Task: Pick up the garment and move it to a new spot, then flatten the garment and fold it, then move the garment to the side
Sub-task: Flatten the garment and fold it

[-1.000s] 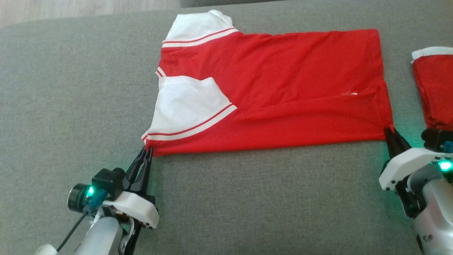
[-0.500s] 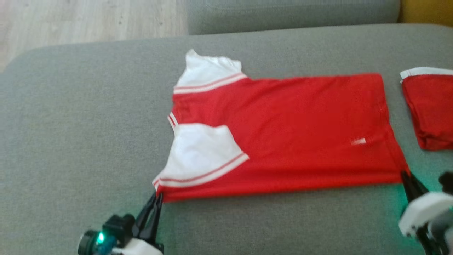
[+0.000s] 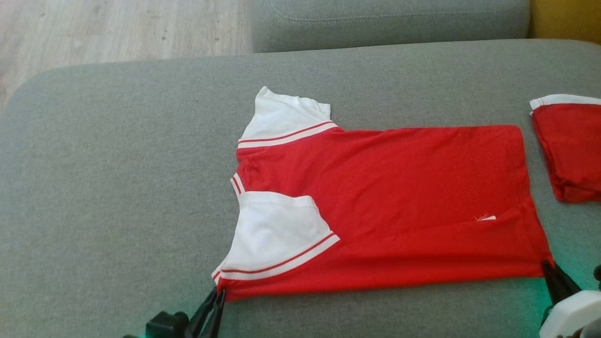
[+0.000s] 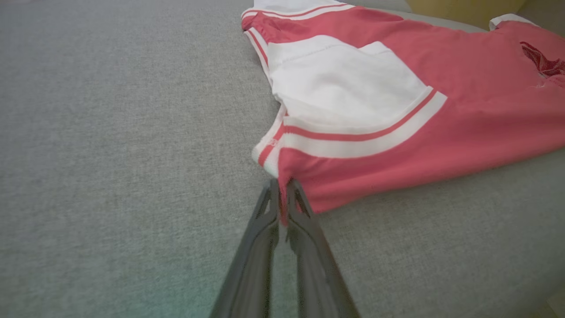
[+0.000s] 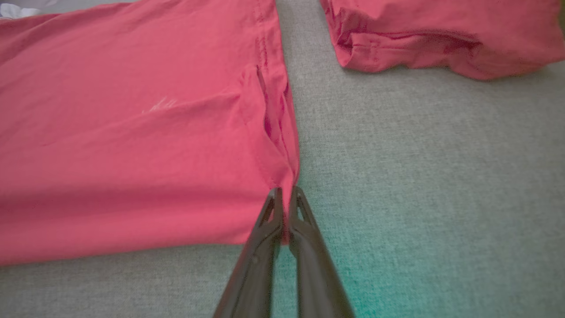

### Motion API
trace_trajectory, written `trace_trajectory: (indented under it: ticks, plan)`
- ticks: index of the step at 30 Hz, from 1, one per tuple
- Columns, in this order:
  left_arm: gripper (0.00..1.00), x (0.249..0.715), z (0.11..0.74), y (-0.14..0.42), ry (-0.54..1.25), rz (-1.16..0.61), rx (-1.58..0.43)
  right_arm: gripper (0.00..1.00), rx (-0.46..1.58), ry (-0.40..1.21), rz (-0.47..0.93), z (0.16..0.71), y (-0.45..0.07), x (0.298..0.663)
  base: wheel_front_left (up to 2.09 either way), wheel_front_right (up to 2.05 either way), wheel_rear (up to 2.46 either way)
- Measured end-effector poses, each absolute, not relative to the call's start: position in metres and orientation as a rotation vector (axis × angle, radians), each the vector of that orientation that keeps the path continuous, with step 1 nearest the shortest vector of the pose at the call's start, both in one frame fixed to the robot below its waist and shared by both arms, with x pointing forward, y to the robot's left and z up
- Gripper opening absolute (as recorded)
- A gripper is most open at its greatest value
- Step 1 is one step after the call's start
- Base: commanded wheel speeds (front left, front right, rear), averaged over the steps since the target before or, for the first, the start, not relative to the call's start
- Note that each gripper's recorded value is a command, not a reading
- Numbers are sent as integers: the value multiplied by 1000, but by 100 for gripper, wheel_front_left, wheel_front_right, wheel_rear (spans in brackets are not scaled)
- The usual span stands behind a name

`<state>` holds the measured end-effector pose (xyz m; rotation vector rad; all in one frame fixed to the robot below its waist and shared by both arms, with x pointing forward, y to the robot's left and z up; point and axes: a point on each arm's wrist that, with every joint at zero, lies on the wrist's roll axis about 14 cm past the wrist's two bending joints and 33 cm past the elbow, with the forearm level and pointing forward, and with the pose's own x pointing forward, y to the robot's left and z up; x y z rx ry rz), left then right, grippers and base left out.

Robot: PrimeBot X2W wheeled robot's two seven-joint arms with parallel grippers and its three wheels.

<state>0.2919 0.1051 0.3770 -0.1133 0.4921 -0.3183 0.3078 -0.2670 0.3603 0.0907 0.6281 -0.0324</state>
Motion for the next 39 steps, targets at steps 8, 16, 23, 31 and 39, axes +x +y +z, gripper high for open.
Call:
trace_trajectory:
  ticks: [8,16,23,31,39]
  plan:
    - [100,307,380,107,499,-355,-69,100,83,578,-70,375,-276,314,0,0,0]
    - [100,424,451,102,311,-508,114,100,69,542,-55,383,-270,332,0,0,0]
    - [100,525,490,80,326,-616,269,100,59,539,-29,380,-263,361,0,0,0]
    - [100,571,431,65,646,-689,309,100,45,608,-70,359,-276,362,0,0,0]
    - [100,596,387,64,805,-692,399,100,40,626,-130,353,-291,352,0,0,0]
